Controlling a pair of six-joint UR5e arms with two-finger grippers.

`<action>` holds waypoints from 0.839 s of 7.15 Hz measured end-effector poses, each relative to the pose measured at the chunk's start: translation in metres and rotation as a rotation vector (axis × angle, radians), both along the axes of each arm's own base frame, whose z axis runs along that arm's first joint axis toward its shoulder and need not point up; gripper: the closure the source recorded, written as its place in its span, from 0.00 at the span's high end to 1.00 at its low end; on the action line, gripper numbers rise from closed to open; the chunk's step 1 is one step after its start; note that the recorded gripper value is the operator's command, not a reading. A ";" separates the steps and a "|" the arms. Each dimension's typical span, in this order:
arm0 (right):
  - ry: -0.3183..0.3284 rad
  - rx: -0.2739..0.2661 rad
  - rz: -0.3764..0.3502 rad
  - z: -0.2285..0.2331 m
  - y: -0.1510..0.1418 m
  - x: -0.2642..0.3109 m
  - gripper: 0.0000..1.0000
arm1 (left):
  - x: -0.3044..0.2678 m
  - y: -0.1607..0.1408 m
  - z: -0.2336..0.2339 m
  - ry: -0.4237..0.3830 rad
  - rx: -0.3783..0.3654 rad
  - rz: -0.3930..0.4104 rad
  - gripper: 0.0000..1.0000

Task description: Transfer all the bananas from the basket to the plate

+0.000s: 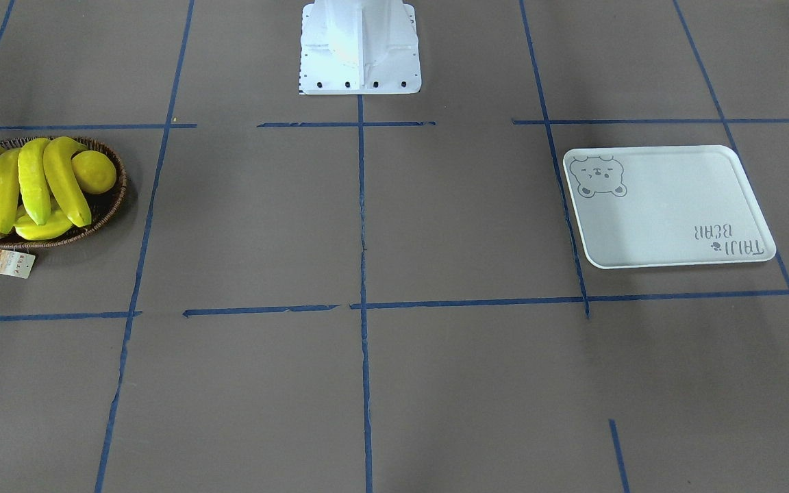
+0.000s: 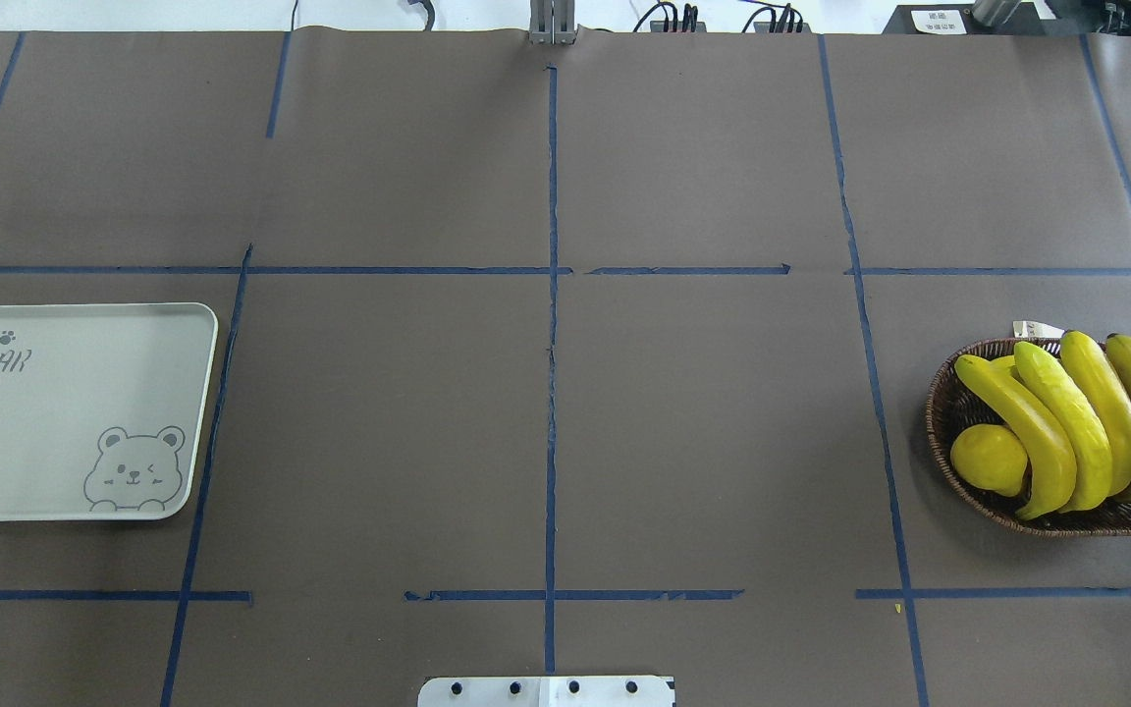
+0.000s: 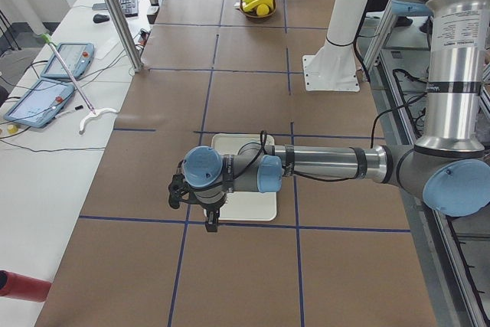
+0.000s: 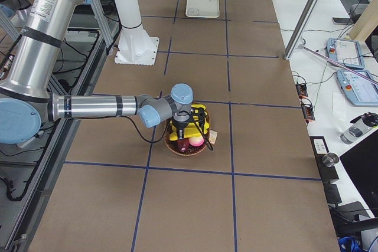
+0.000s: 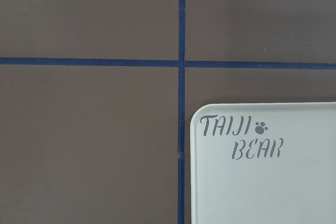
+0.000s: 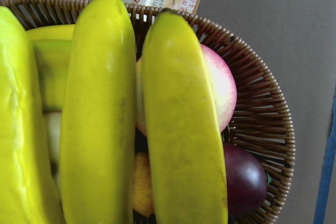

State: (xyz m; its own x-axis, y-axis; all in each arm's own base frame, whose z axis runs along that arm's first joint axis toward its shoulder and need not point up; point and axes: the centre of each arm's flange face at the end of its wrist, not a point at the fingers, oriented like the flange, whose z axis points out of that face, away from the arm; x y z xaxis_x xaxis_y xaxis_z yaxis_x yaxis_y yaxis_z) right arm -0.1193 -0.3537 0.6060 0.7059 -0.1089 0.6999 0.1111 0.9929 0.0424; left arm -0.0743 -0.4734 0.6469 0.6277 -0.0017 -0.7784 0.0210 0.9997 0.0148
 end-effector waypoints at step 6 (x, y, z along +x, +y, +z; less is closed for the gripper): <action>0.024 0.090 0.043 -0.032 0.027 0.102 0.02 | 0.002 -0.001 -0.008 0.039 -0.013 -0.019 1.00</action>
State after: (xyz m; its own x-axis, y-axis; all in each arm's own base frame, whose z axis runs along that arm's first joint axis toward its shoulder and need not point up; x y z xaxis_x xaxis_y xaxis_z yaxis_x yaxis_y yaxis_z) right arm -0.0177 -0.3262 0.5743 0.7280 -0.1396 0.6713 0.0704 0.9891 0.1293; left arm -0.0721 -0.4748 0.6391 0.5968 -0.0240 -0.8020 0.0406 0.9992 0.0003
